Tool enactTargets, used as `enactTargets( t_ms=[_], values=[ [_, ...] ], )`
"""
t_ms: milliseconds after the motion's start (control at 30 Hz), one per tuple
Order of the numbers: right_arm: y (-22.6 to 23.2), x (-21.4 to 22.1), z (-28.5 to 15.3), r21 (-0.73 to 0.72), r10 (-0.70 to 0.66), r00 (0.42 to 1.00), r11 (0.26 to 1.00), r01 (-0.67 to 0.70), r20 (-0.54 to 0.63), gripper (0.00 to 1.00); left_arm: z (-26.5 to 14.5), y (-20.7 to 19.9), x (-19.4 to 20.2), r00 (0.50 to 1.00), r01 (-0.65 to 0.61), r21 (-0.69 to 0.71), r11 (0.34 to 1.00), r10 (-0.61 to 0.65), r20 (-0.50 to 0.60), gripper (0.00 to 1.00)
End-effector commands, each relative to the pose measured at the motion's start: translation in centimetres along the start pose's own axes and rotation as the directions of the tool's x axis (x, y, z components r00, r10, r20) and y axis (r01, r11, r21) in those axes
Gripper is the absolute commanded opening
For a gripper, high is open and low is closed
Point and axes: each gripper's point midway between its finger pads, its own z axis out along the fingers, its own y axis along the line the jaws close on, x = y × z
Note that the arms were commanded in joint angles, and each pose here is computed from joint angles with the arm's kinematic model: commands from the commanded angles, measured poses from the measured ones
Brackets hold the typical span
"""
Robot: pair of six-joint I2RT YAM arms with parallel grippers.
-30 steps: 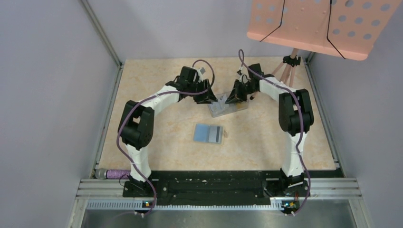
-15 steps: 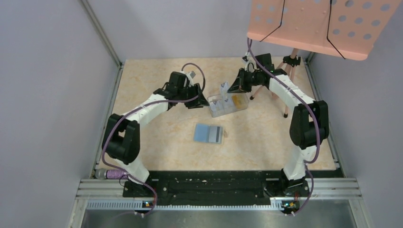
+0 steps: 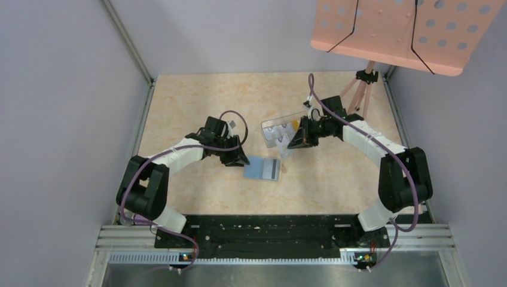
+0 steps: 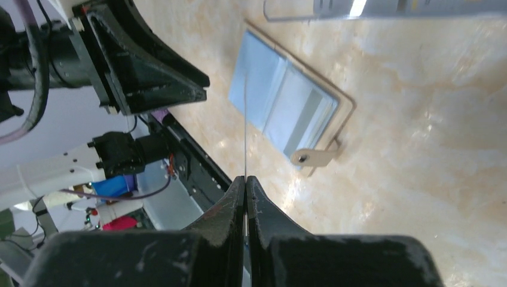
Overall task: Put the credit cards into the card holder
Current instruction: Insert the credit card into the card holder.
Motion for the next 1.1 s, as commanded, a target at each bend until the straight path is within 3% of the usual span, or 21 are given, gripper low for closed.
enactTargets(
  t_ms=[0, 367, 1067],
  values=[
    [1.6, 1.0, -0.5, -0.061, -0.058, 0.998, 0.996, 0.06, 0.039, 0.0, 0.6, 0.6, 0.6, 1.0, 0.011, 0.007, 1.0, -0.011, -0.024, 0.38],
    [-0.4, 4.0, 0.1, -0.063, -0.063, 0.998, 0.996, 0.063, 0.003, 0.0, 3.3, 3.0, 2.0, 0.993, 0.055, -0.038, 0.998, -0.058, -0.102, 0.38],
    [-3.9, 5.3, 3.1, -0.061, -0.025, 1.0, 0.998, 0.024, -0.009, 0.0, 6.6, -1.9, 4.1, 0.983, 0.117, 0.086, 0.989, -0.103, -0.154, 0.21]
  ],
)
